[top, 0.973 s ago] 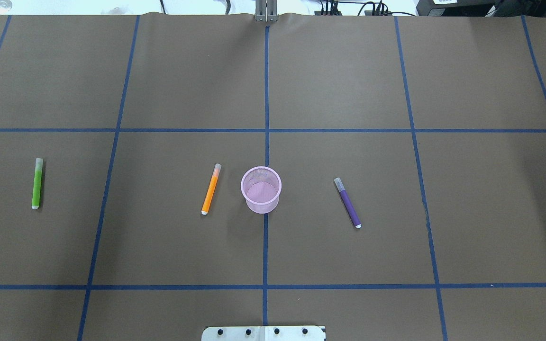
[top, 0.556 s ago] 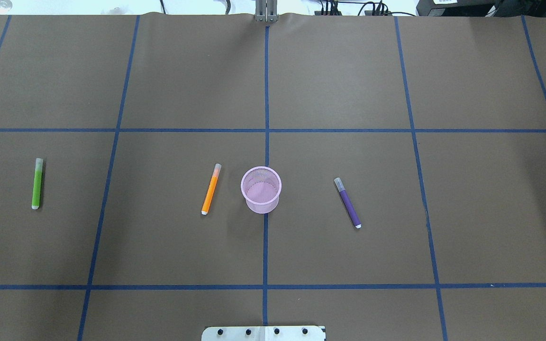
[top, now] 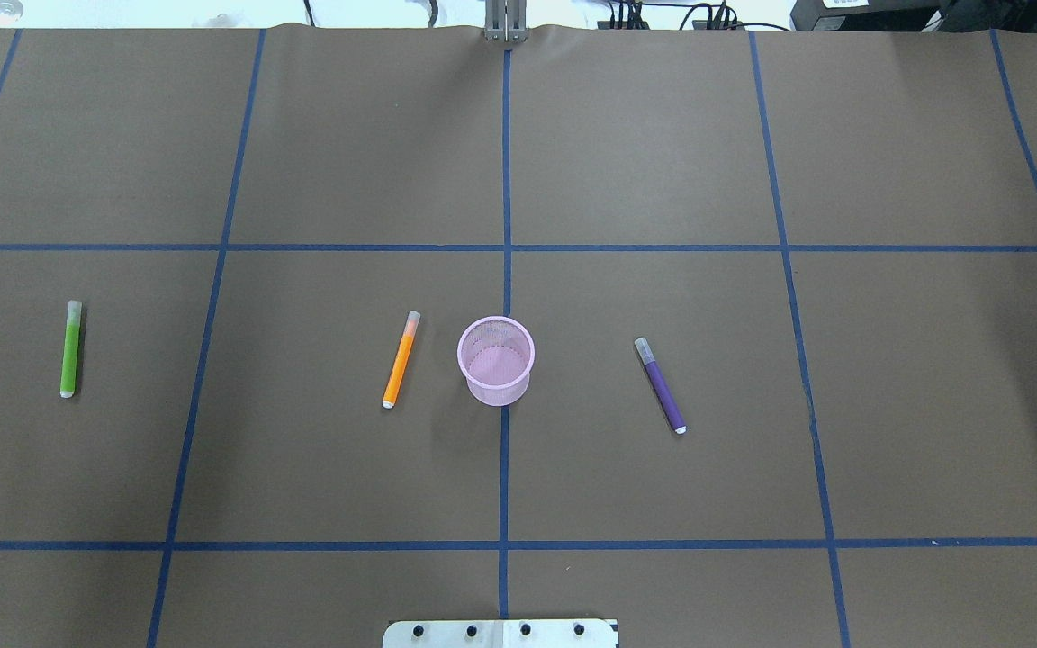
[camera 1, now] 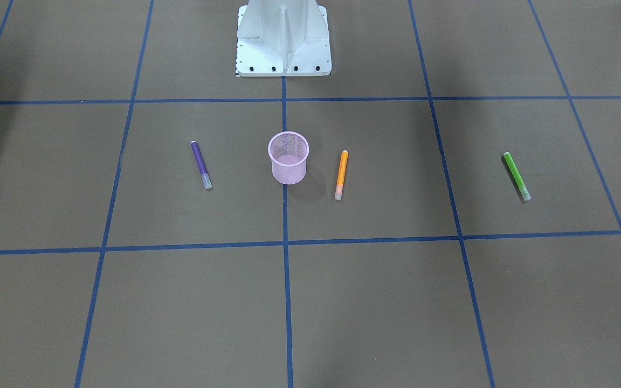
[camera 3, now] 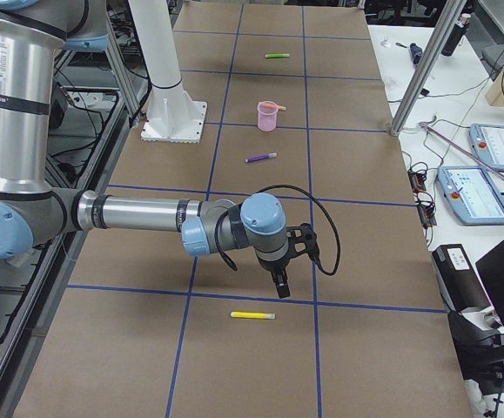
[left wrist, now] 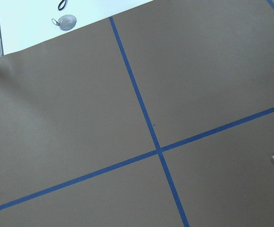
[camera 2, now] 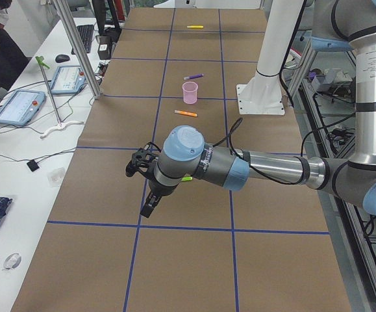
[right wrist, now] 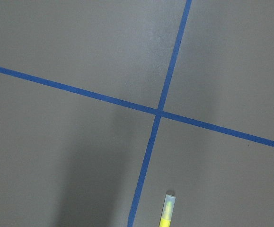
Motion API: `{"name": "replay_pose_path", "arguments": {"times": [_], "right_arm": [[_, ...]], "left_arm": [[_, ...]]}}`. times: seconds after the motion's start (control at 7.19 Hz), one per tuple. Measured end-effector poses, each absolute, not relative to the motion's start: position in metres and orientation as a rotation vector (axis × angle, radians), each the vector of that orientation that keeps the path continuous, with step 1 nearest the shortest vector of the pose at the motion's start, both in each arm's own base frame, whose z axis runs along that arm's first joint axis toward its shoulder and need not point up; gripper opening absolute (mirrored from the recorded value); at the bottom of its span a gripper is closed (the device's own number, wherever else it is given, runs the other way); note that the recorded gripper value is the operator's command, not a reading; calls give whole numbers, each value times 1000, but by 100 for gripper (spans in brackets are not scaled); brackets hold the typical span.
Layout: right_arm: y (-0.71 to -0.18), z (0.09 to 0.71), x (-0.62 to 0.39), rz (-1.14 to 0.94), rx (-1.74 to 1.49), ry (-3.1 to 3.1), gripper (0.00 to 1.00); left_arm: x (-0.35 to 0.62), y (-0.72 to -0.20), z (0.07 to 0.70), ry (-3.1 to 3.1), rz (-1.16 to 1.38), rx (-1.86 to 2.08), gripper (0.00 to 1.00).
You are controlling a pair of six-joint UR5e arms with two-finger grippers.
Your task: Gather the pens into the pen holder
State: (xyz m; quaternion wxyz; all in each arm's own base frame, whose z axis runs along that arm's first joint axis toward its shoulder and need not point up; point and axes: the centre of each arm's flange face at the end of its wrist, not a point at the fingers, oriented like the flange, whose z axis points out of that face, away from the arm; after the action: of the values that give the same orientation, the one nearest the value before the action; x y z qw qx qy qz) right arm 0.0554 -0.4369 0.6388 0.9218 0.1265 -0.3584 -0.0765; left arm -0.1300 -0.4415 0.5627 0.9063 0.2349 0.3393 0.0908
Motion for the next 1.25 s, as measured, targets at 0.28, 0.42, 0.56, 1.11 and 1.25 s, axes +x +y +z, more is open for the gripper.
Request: {"name": "replay_pose_path", "arguments": {"times": [0.28, 0.42, 0.56, 1.11, 1.25], "right_arm": [[-429, 694, 28, -97, 286, -723, 97], [-420, 729, 11, -56, 311, -724, 95], [-410, 755, -4, -12, 331, -728, 89], [-393, 791, -32, 17, 311, -700, 66], [-392, 793, -38, 11, 306, -695, 66]], "left_arm": [[-127, -442, 561, 721, 196, 490, 100], [-127, -442, 560, 726, 200, 494, 100], [-126, -442, 559, 727, 202, 496, 100], [-123, -442, 559, 737, 211, 497, 100], [-122, -443, 558, 740, 214, 497, 100]]}}
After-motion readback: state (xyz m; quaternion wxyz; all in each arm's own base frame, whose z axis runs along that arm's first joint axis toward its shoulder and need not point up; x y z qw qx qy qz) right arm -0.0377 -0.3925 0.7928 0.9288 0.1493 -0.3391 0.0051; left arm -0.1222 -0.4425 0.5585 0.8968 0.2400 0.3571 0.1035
